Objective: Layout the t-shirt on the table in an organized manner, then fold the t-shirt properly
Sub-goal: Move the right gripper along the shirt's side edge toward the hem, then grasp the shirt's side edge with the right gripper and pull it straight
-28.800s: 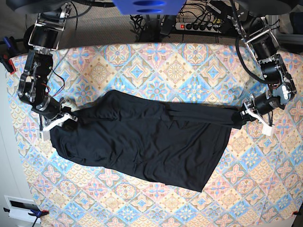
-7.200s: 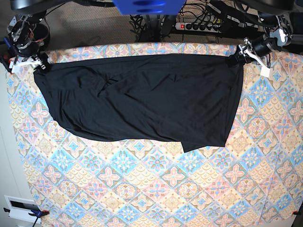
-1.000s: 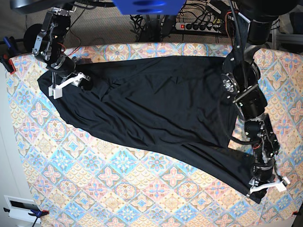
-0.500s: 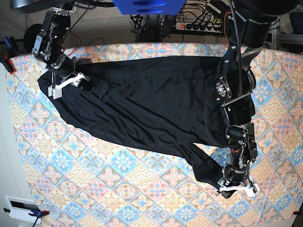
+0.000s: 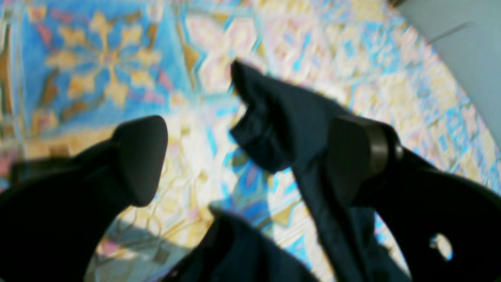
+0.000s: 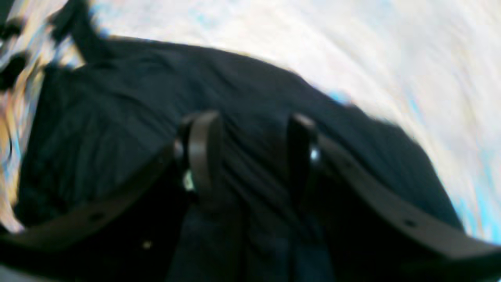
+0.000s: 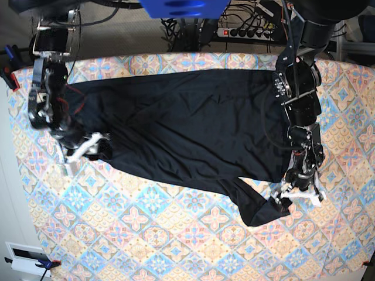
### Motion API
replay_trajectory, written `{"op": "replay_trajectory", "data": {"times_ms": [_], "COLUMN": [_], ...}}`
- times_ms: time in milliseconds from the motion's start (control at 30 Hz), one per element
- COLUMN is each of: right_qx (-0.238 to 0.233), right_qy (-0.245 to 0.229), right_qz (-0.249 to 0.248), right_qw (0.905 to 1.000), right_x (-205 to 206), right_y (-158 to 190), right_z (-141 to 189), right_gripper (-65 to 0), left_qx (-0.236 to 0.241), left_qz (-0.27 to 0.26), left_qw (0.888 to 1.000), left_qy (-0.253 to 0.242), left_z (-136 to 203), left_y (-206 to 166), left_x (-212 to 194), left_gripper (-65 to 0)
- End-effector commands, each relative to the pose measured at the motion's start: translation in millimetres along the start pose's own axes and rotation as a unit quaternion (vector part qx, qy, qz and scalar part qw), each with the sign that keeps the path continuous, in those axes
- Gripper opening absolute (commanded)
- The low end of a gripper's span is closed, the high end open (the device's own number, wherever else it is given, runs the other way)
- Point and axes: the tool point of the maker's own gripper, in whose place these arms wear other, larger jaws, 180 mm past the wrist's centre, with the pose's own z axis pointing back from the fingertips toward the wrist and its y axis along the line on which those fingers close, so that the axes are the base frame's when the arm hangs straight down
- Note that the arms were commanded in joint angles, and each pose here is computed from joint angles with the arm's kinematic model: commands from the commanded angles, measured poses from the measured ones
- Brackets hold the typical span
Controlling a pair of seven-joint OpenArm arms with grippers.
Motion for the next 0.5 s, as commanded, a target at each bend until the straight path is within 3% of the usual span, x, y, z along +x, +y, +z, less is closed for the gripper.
{"op": "replay_trajectory", "data": {"times_ms": [0, 100, 167, 233, 467], "right_qx": [0.013, 0.061, 0.080, 0.090, 0.095], "right_qy": [-0.003, 0.023, 0.042, 0.054, 0.061], "right_qz": [0.041, 0.130, 0.163, 0.173, 0.179], "right_qw": [0.9991, 0.9894, 0.9825, 0.9793, 0.9774], "right_x": [14, 20, 11, 3, -1], "right_y": [7, 33, 39, 43, 47], "right_z": [-1, -16, -21, -24, -25], "right_gripper": [-39.1, -39.1, -39.1, -39.1, -39.1], "left_qx": [-0.010, -0.003, -0.025, -0.046, -0.106], "left_qz": [-0.004, -0.013, -0.048, -0.097, -0.193], "left_qw": [0.999, 1.000, 0.998, 0.994, 0.975], "left_qy": [-0.031, -0.022, -0.024, -0.029, -0.014], "left_z": [1, 4, 10, 18, 34], "left_y": [-8, 2, -4, -15, -42], "left_x": [26, 14, 8, 1, -22], "left_gripper": [0.0, 0.0, 0.0, 0.0, 0.0]}}
